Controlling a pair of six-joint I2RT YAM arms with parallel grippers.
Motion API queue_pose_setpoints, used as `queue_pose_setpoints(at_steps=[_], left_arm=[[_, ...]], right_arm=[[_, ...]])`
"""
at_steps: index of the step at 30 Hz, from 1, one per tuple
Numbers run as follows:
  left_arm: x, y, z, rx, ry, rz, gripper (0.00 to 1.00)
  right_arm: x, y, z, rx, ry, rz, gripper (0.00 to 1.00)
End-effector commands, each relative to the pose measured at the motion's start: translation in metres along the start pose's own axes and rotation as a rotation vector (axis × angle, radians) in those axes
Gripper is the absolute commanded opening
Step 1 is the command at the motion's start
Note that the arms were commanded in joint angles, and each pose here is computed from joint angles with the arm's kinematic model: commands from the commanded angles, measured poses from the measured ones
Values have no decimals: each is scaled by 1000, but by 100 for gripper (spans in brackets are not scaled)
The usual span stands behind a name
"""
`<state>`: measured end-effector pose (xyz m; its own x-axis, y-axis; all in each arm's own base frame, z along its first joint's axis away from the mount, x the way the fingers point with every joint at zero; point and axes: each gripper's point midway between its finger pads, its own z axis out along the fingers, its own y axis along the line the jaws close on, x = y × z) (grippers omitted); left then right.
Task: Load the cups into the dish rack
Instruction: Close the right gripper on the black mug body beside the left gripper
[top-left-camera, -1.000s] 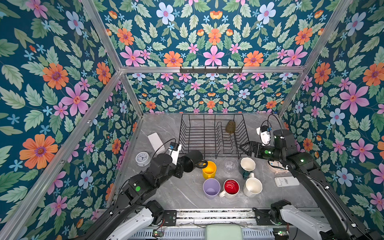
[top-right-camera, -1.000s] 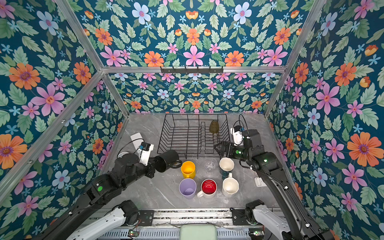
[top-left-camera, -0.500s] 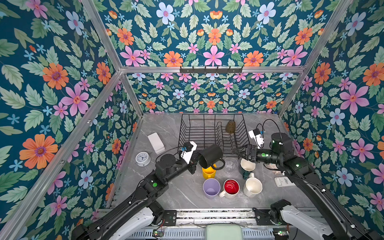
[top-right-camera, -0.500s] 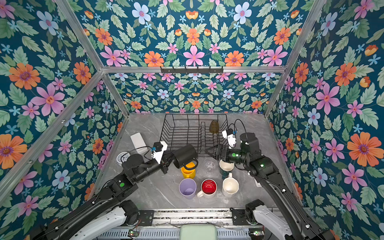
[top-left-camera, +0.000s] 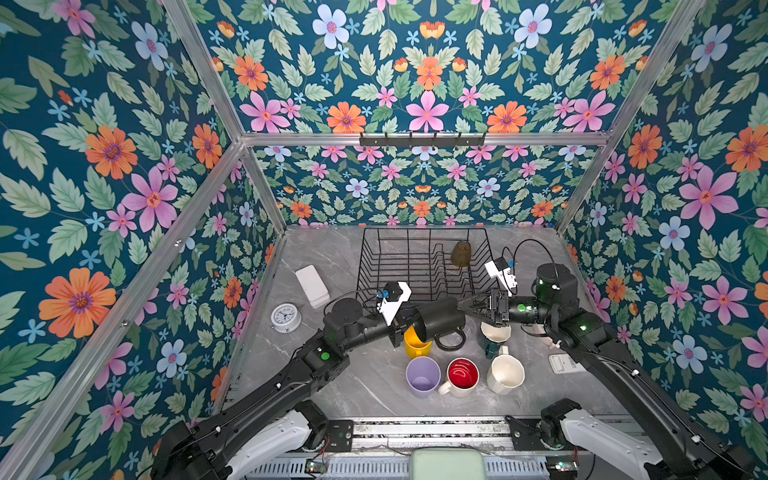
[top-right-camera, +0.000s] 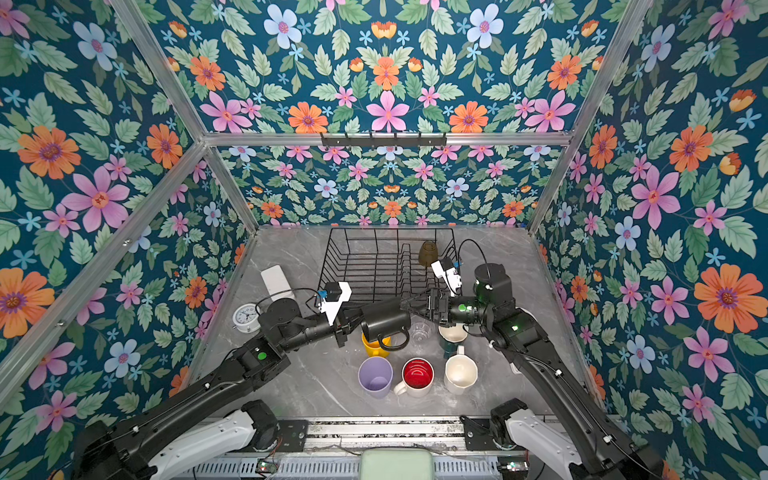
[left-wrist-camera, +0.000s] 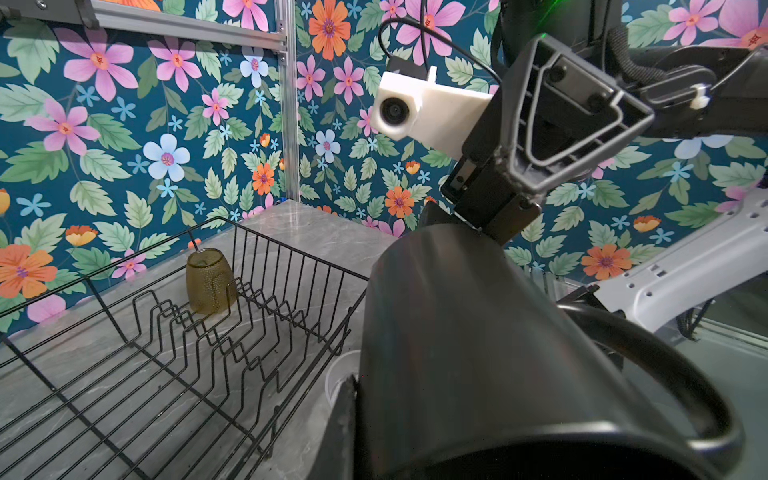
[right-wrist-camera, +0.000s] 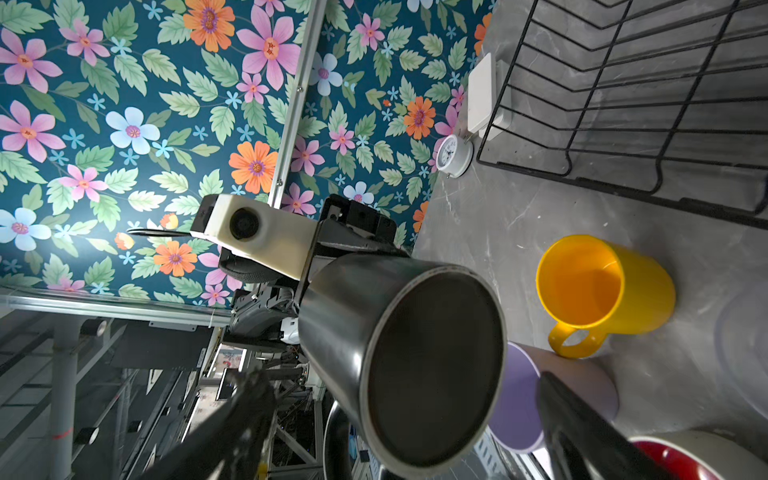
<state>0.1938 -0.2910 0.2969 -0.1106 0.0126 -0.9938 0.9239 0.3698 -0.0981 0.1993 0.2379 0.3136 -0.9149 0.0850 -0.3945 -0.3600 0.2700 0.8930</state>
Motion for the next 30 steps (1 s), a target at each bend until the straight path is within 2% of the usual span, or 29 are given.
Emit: queue_pose_setpoints(at_steps=[1, 30], left_arm=[[-32, -9, -1, 46, -115, 46, 0], [-41, -19, 11, 157, -175, -6, 0]], right_arm=[[5, 9, 1, -43, 33, -20, 97], [12, 7, 15, -117, 78, 44, 97]])
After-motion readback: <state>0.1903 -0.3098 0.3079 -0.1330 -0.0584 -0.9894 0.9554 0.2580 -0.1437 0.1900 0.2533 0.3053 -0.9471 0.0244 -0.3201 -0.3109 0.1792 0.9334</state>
